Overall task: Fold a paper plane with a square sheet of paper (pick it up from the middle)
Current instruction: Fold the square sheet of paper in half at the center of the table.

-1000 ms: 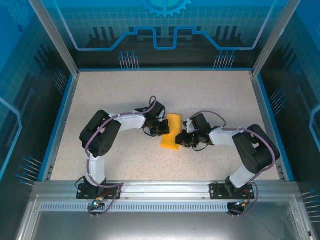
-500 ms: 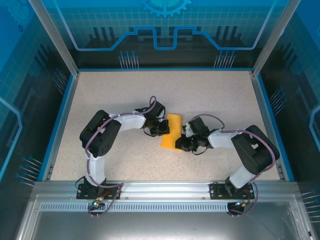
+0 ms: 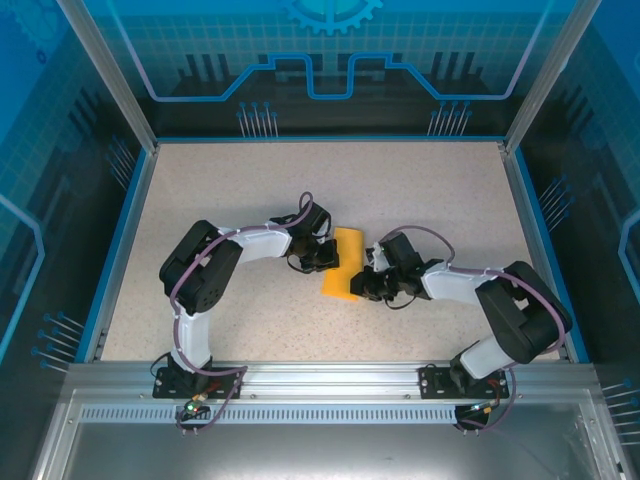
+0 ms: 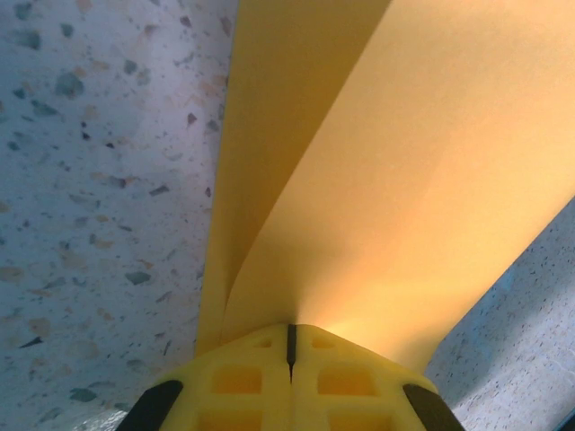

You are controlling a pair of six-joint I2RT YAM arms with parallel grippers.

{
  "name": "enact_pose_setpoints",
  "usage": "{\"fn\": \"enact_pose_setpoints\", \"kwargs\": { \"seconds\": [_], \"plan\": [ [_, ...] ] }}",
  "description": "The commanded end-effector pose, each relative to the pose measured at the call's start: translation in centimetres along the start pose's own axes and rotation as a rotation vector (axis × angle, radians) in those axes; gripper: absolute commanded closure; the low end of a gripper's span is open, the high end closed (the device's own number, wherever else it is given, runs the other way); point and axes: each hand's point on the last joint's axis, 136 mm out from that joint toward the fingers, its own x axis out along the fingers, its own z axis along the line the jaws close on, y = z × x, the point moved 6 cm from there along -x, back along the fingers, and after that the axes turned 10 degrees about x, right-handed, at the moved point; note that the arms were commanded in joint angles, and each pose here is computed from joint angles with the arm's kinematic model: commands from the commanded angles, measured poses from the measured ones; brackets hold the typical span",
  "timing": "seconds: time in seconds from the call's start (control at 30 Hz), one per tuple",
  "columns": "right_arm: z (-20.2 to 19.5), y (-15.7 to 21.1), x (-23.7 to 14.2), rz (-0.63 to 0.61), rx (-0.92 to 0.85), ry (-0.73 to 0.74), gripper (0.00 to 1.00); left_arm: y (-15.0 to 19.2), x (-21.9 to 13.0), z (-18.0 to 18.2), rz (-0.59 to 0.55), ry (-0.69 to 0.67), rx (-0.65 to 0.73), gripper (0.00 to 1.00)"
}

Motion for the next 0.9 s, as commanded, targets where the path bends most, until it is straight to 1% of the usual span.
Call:
{"fn": "enact_pose_setpoints", "kwargs": {
  "seconds": [0.0,0.07,0.13,0.2,0.37,0.43,0.57,0.67,0.77,0.87],
  "plan": [
    [-1.2,1.0,1.0,0.052,0.028,0.031,0.85,2.5,0.8,2.2,0.086,-0.111,-0.032,1.00],
    [-1.8,1.3,1.5,0.074,0.039,0.049,0.85,2.5,0.8,2.2,0.084,-0.111,-0.032,1.00],
    [-2.7,1.6,1.9,0.080,0.054,0.113,0.85,2.5,0.9,2.1,0.085,-0.111,-0.030,1.00],
    [-3.1,1.8,2.0,0.088,0.058,0.142,0.86,2.6,0.8,2.2,0.087,-0.113,-0.033,1.00],
    [-2.2,1.3,0.8,0.048,0.035,0.165,0.86,2.6,0.8,2.1,0.089,-0.115,-0.030,1.00],
    [-1.2,0.5,0.0,0.017,0.019,0.146,0.86,2.5,0.7,2.1,0.087,-0.116,-0.029,1.00],
    [0.7,-2.1,-1.4,-0.053,0.017,0.026,0.85,2.6,0.6,2.1,0.089,-0.118,-0.027,1.00],
    [1.5,-4.0,-2.0,-0.087,0.018,-0.037,0.85,2.7,0.8,2.2,0.090,-0.118,-0.029,1.00],
    [1.7,-5.4,-2.1,-0.098,0.020,-0.059,0.85,2.8,0.8,2.3,0.095,-0.119,-0.030,1.00],
    [1.8,-6.2,-1.6,-0.081,0.028,-0.085,0.85,2.8,0.8,2.4,0.096,-0.121,-0.032,1.00]
  ]
}}
